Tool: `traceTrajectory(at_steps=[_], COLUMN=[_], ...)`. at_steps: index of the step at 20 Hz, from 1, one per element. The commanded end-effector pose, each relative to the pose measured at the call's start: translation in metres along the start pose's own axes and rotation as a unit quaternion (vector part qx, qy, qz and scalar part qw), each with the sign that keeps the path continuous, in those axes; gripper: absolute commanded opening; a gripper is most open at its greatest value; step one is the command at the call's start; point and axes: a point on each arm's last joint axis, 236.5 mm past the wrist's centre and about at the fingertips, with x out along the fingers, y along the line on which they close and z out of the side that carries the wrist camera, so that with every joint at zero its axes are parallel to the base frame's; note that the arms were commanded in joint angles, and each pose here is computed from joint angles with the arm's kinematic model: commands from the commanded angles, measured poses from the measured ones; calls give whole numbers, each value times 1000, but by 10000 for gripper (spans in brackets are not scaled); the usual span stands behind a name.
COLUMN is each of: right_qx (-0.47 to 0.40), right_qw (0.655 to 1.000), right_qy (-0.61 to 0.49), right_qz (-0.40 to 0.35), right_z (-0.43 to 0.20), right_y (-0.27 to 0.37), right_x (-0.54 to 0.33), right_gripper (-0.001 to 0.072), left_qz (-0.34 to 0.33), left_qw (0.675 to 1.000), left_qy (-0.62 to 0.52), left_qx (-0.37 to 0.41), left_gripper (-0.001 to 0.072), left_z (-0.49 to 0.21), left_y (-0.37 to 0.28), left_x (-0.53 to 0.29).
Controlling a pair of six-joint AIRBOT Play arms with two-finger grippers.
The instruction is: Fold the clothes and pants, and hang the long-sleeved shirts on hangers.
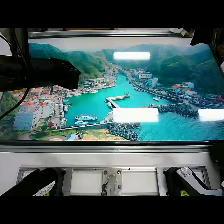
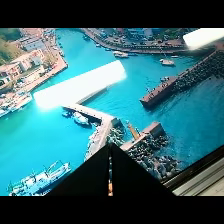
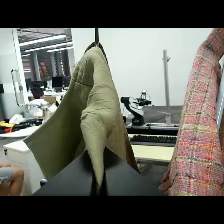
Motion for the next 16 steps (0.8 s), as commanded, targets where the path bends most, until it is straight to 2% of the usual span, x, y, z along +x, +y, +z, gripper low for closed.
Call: traceTrajectory(at_steps=[1,2,3,4,11,14,16], right_qx=[2,1,1,1,-2,-5,-6], right_qw=[1000,1000,999,999,998,993,983], right_qy=[-5,-7,-10,-10,-50,-77,-95], right_qz=[16,27,36,36,48,93,155], right_z=[4,6,7,8,53,78,92], right_y=[8,13,18,18,29,53,83], right_x=[-2,-3,-4,-4,-27,-43,-57], right_gripper=[26,48,315,430,433,433,433], left_qz=[-1,-1,-1,-1,3,3,3], left_qw=[1000,1000,1000,1000,1000,1000,1000], left_qy=[-9,-11,-11,-11,-11,-11,-11], left_qx=[0,0,0,0,1,1,3], left_gripper=[10,10,11,10,10,10,10], left_z=[4,5,5,5,5,5,5], left_y=[0,0,0,0,2,2,2], left_x=[0,0,0,0,0,0,1])
